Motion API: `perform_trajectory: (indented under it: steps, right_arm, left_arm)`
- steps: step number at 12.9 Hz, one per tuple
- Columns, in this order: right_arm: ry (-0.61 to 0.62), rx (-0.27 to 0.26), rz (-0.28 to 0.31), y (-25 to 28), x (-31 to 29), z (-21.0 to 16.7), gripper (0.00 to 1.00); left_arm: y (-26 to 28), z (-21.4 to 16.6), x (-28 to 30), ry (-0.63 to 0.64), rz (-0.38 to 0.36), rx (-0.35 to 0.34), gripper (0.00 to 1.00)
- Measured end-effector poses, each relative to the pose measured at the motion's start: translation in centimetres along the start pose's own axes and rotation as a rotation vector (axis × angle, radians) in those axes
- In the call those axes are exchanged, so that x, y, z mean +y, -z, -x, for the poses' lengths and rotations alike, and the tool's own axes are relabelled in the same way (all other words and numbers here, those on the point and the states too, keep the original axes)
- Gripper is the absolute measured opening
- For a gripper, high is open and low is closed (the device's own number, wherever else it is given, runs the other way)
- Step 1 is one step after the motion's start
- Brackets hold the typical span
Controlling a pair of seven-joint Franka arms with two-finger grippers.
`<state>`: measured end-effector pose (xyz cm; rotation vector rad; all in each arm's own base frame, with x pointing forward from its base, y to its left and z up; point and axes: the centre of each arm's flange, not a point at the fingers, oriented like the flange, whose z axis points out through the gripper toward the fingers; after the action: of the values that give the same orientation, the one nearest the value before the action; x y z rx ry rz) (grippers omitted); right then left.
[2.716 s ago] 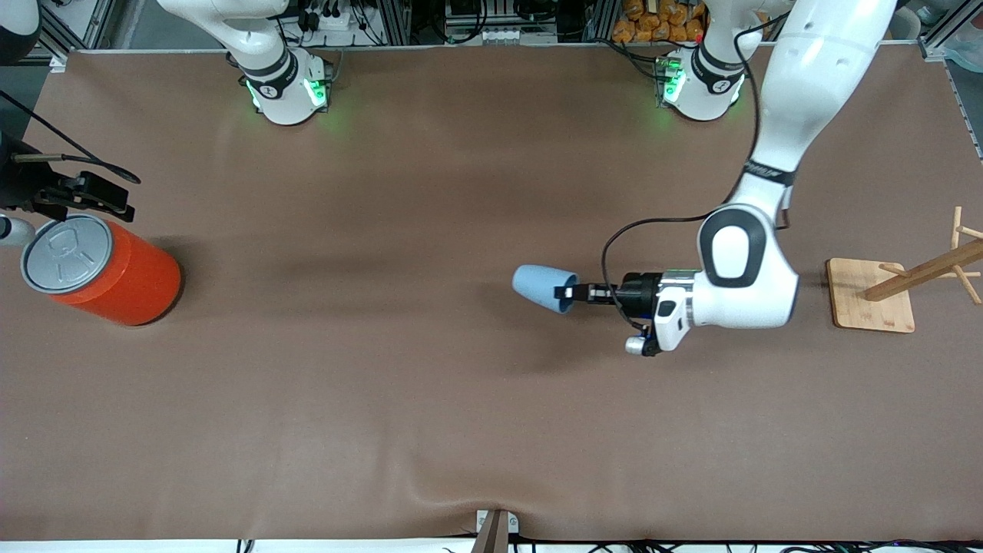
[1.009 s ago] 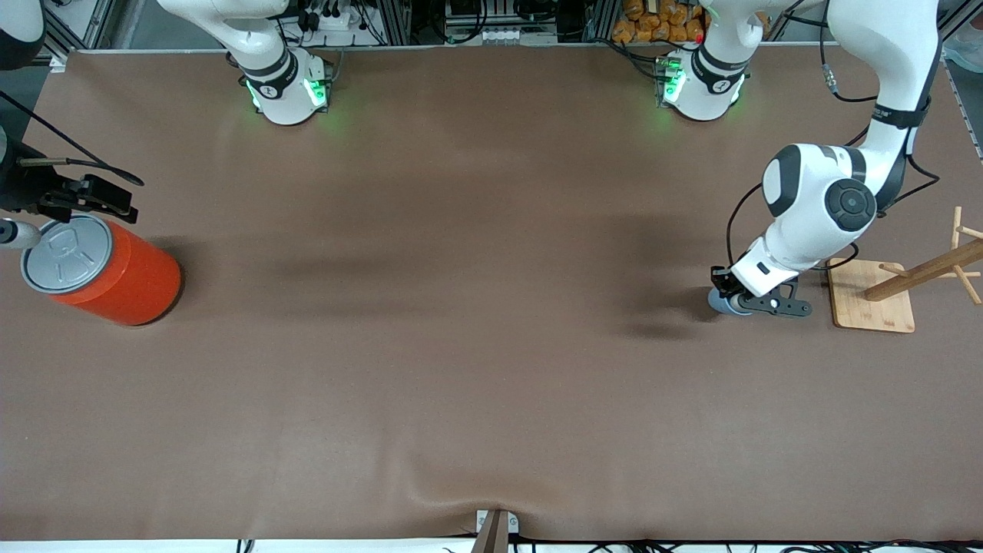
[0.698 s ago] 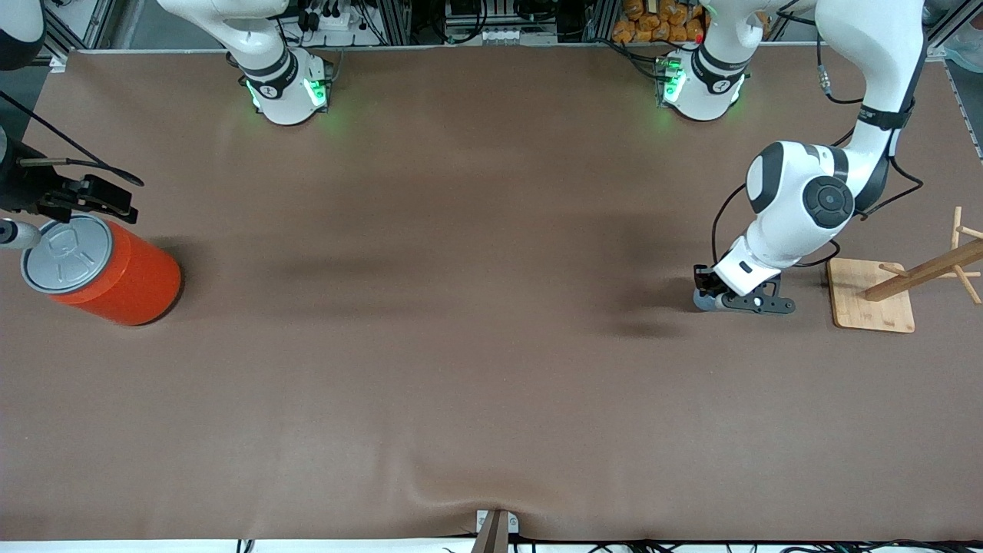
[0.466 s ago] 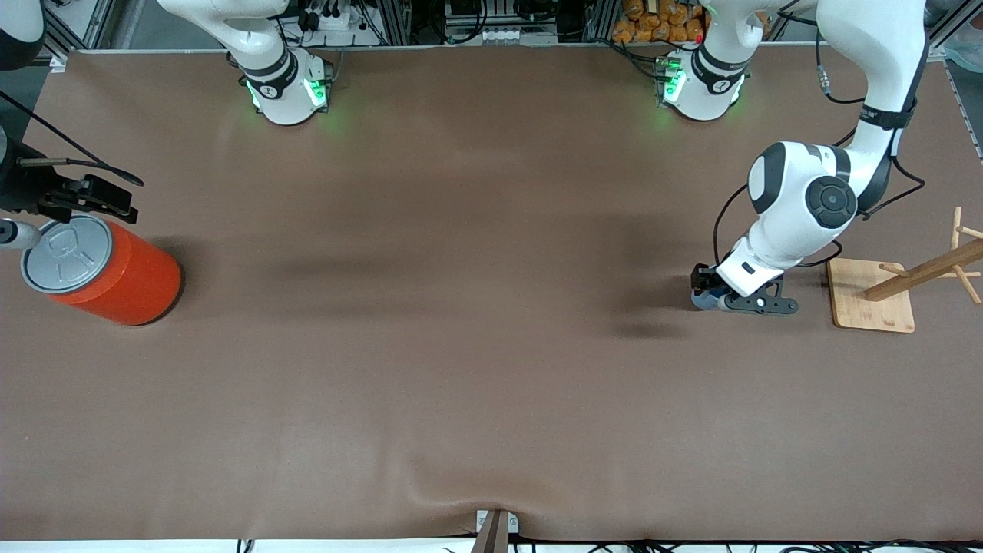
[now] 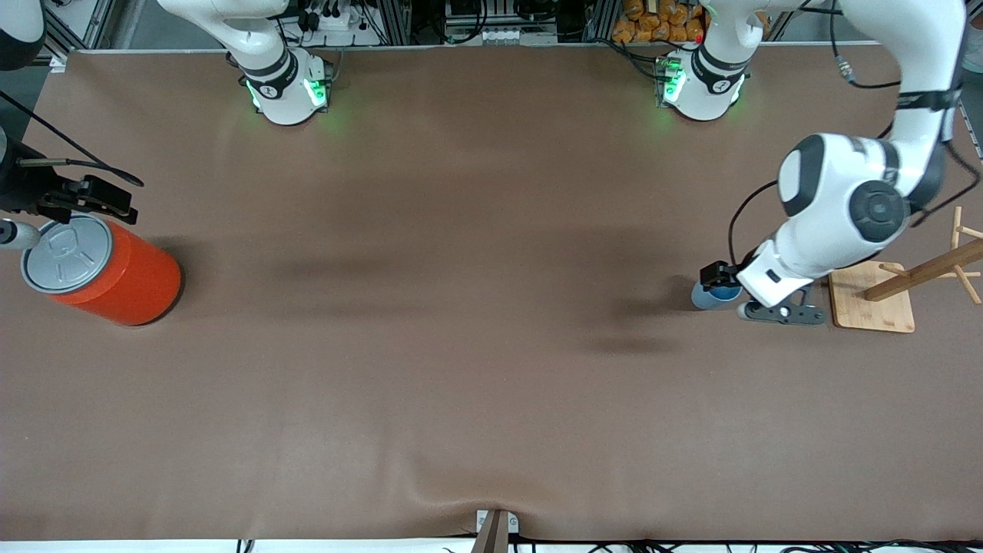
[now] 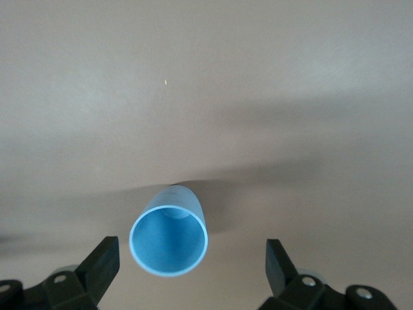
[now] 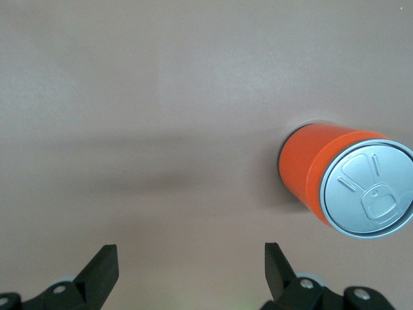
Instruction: Flip cup
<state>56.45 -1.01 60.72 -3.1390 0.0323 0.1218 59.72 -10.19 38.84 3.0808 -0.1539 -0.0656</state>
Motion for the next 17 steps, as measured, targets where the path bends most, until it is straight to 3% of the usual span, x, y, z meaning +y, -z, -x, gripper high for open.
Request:
perform_trajectory:
  steps: [3, 10, 15, 17]
  right_arm:
    - [0.0, 0.001, 0.0, 0.0, 0.0, 0.0, 1.0]
    - [0.0, 0.002, 0.0, 0.0, 0.0, 0.0, 1.0]
    - [0.0, 0.001, 0.0, 0.0, 0.0, 0.0, 1.0]
    - [0.0, 0.001, 0.0, 0.0, 0.0, 0.0, 1.0]
  left_arm:
    - [5.4, -1.4, 0.2, -0.003, 0.002, 0.035, 1.0]
    - [10.3, -2.9, -2.7, 0.044, 0.003, 0.13, 1.0]
    - [12.4, -2.2, -1.5, 0.034, 0.009, 0.098, 1.0]
    - [15.6, -0.5, -0.6, 0.024, 0.004, 0.1, 1.0]
